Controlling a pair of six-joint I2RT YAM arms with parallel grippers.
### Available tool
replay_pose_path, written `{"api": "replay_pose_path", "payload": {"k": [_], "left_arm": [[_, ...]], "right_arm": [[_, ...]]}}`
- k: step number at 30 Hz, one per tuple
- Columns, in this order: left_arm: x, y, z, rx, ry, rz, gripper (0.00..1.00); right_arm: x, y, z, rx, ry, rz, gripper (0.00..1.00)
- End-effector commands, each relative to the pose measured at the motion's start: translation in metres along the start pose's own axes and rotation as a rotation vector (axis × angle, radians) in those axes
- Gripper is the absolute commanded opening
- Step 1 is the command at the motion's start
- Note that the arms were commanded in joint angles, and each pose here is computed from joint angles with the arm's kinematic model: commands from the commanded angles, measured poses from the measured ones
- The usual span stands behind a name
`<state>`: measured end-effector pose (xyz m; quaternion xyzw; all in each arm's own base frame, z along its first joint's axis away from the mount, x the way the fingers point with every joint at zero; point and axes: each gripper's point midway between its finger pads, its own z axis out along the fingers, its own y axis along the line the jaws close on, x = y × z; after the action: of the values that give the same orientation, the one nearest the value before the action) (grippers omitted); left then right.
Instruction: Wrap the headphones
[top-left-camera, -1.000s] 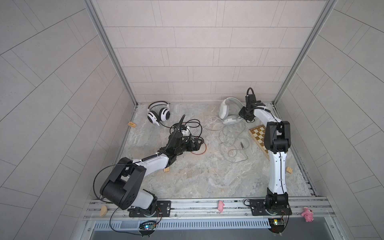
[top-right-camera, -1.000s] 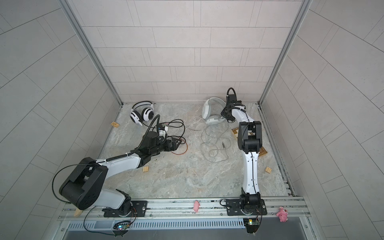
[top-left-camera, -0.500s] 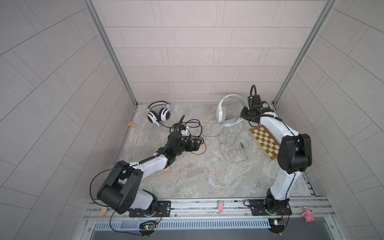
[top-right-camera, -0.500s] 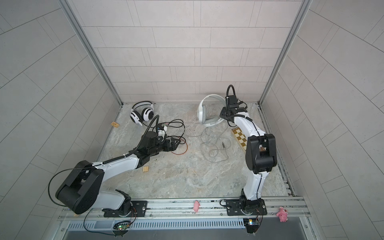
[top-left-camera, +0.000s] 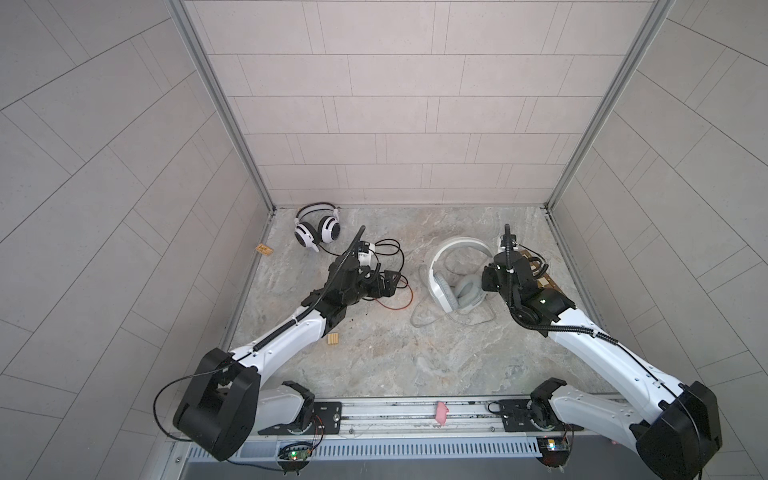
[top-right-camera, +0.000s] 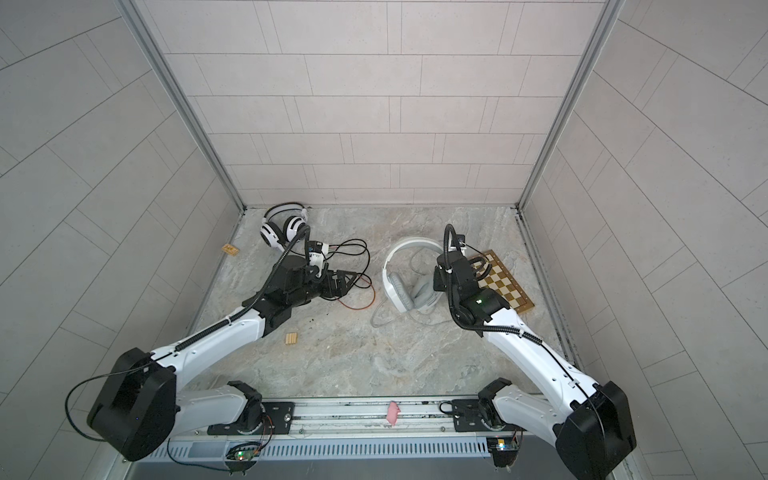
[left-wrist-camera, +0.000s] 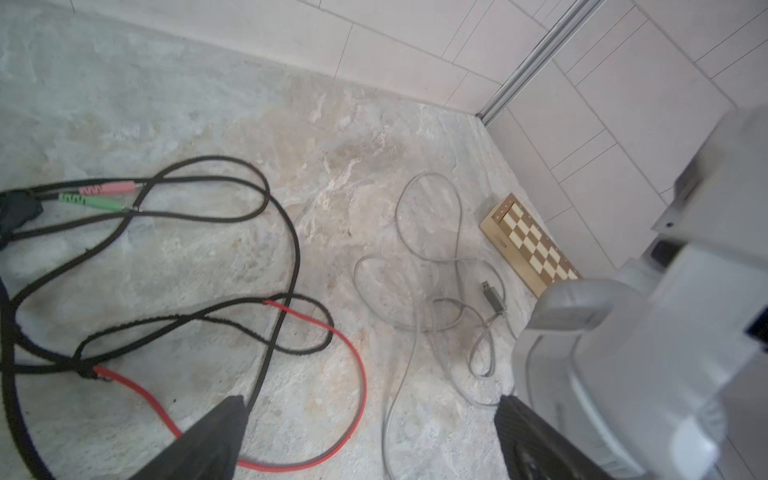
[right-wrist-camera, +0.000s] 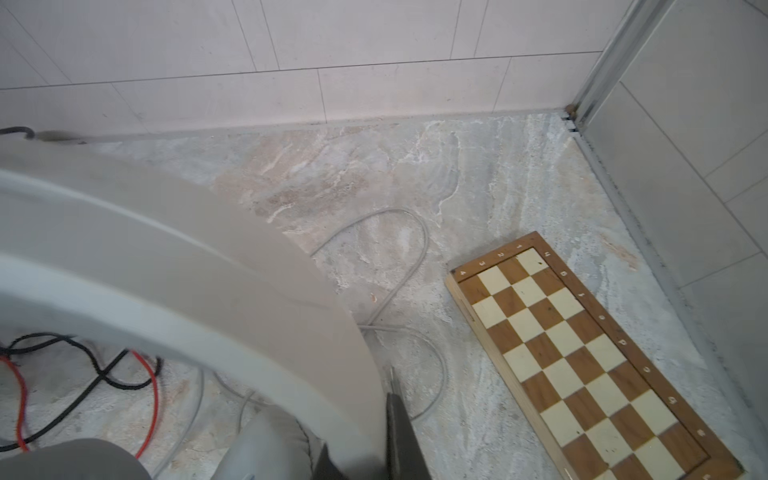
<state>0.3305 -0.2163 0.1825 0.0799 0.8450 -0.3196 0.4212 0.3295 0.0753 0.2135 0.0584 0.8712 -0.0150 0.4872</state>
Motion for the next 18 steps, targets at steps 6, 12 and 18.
{"api": "replay_pose_path", "payload": {"k": [6,12,18], "left_arm": [[-0.062,-0.068,-0.027,0.082,0.005,-0.042,1.0],[-0.043,-0.108,-0.035,0.096,0.015,0.028,1.0],[-0.045,-0.115,-0.055,0.076,0.0,0.096,1.0]], "right_arm": [[-0.048,-0.007,-0.022,0.039,-0.128,0.051,0.01],[-0.055,0.004,-0.032,-0.008,-0.132,0.057,0.01],[-0.064,0.025,-0.05,-0.141,-0.135,-0.026,0.0]]}}
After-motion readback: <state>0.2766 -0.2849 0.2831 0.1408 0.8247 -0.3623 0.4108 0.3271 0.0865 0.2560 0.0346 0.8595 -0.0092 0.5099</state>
